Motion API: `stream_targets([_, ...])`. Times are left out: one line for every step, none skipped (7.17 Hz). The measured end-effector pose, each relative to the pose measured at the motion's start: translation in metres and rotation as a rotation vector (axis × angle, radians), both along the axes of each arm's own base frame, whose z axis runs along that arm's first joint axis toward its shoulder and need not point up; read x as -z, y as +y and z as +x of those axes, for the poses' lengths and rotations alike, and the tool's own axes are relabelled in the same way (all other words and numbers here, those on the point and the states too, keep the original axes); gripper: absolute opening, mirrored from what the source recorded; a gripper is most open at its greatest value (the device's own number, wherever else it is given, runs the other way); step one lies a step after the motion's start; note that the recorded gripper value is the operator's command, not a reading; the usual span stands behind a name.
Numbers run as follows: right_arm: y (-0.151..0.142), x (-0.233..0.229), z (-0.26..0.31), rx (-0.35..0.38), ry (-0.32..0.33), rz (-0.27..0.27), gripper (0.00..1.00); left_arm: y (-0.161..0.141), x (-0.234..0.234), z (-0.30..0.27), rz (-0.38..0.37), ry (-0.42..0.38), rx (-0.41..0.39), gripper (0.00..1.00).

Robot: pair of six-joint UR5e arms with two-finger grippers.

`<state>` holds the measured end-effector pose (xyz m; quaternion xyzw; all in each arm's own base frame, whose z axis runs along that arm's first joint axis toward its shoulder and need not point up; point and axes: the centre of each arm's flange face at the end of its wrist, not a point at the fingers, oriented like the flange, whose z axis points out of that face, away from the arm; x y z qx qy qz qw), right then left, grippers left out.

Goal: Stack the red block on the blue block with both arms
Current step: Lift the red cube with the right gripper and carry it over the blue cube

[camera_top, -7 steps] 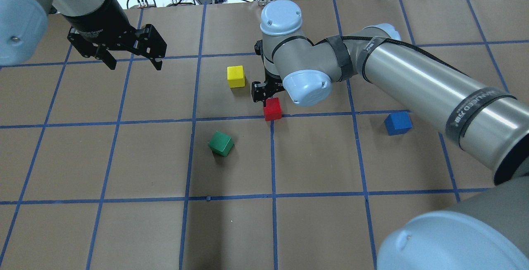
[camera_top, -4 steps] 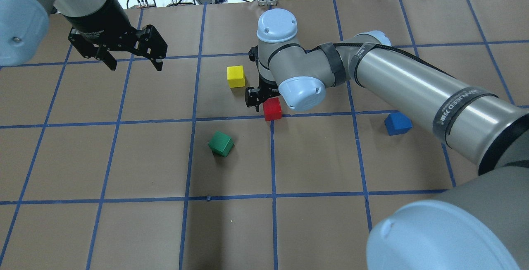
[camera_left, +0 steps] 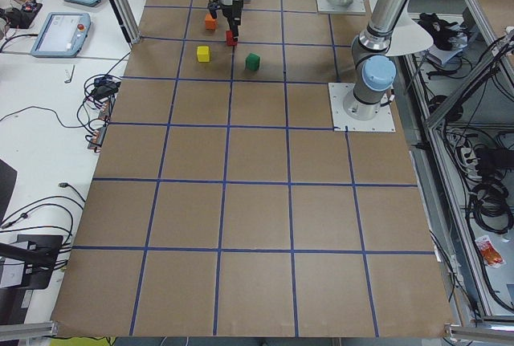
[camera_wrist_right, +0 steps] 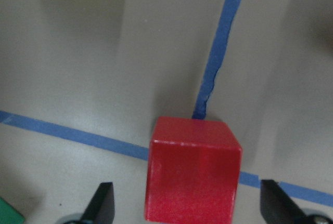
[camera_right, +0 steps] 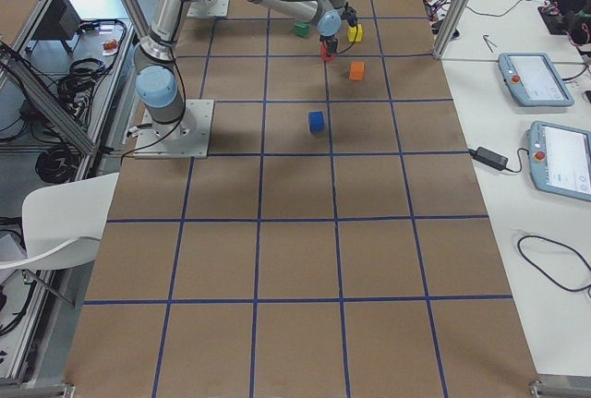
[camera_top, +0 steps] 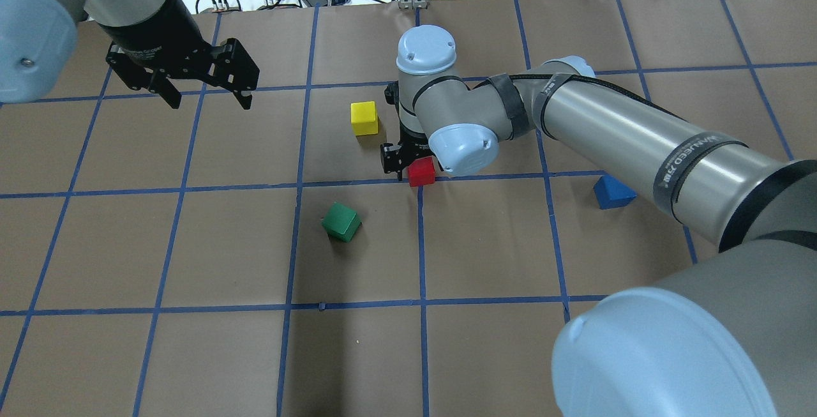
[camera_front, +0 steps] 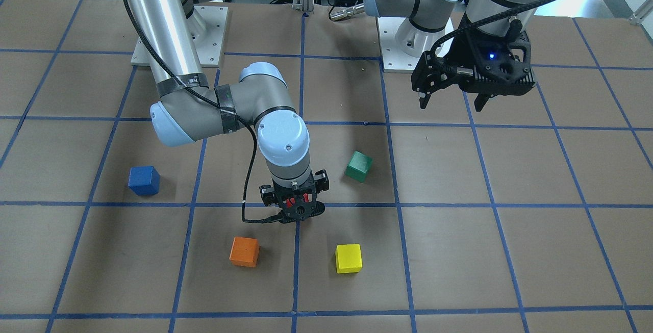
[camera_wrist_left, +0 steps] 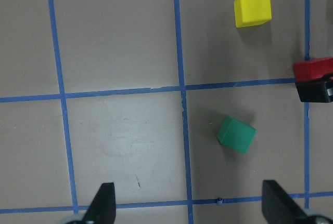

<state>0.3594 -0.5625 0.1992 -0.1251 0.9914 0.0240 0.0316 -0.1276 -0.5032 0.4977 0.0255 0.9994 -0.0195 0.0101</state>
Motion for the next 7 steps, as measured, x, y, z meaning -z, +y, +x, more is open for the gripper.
stream_targets([0.0, 0.0, 0.0, 0.0, 0.0, 0.002, 0.0, 0.001, 0.0, 0.0, 0.0, 0.0, 0.002, 1.0])
stream_targets([-0.001, -0.002, 0.0, 0.004, -0.003, 0.001, 0.0, 0.001, -0.001, 0.0, -0.004, -0.001, 0.005, 1.0])
stream_targets([-0.002, -0.012, -0.002, 0.016, -0.012, -0.004, 0.0, 0.0, -0.001, 0.0, -0.005, -0.001, 0.003, 1.0])
stream_targets([-0.003, -0.032, -0.008, 0.031, -0.019, -0.016, 0.0, 0.0, -0.001, 0.0, -0.007, -0.001, 0.002, 1.0])
stream_targets([-0.007, -0.062, -0.023, 0.057, -0.017, -0.013, 0.0, 0.0, -0.001, 0.0, -0.009, -0.002, 0.002, 1.0])
stream_targets([-0.012, -0.095, -0.049, 0.095, -0.005, 0.009, 0.0, 0.0, -0.001, 0.0, -0.008, -0.002, 0.003, 1.0])
stream_targets([-0.015, -0.128, -0.086, 0.143, 0.005, 0.03, 0.0, 0.0, -0.001, 0.0, -0.007, -0.003, 0.007, 1.0])
